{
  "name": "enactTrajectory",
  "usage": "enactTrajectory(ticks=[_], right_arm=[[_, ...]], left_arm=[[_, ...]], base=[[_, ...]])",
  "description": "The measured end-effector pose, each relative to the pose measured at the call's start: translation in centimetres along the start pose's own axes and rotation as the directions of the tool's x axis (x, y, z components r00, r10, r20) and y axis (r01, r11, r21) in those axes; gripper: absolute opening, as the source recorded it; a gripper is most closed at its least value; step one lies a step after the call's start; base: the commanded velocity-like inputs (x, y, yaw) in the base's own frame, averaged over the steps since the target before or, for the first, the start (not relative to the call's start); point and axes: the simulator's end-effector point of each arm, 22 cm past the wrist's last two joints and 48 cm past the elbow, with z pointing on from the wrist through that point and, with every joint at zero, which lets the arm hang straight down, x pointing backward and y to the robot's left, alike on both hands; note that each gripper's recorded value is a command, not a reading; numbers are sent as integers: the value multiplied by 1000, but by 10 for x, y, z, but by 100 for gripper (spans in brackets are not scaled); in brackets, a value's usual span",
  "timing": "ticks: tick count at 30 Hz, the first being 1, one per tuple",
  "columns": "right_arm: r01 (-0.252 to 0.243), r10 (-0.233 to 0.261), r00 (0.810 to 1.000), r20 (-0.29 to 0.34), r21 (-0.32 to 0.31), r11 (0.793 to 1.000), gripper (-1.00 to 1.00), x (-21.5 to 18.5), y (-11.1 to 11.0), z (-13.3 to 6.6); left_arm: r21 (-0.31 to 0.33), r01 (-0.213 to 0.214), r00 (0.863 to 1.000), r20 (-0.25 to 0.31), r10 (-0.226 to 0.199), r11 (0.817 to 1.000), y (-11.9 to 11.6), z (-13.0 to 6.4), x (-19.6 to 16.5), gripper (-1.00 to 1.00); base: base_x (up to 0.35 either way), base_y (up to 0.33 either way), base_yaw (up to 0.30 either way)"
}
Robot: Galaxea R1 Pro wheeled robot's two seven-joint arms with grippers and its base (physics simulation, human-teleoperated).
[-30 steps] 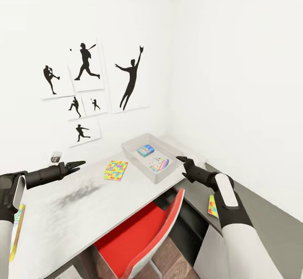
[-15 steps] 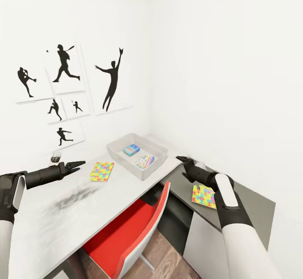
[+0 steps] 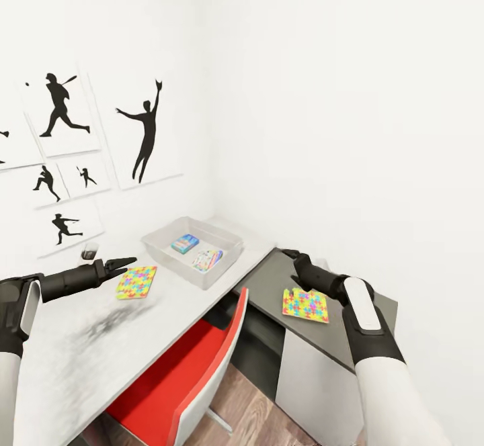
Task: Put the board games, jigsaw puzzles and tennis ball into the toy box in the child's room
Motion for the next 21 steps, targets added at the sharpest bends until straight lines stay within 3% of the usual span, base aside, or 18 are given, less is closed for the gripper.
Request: enactTrajectory(ticks=[10, 15, 21], right_arm=[[16, -16, 1000, 14, -54, 998, 100, -5, 17, -5], [31, -30, 1000, 8, -38, 999, 100, -11, 7, -12], [42, -41, 999, 9, -25, 999, 100, -18, 0, -16]], left_arm=[[4, -5, 1000, 6, 5, 1000, -4, -2, -3, 100], [3, -8, 1000, 7, 8, 1000, -5, -3, -4, 100], [3, -8, 1000, 6, 8, 1000, -5, -3, -4, 100]], base=[[-18, 1, -276], [-79, 0, -270], [-164, 83, -86]])
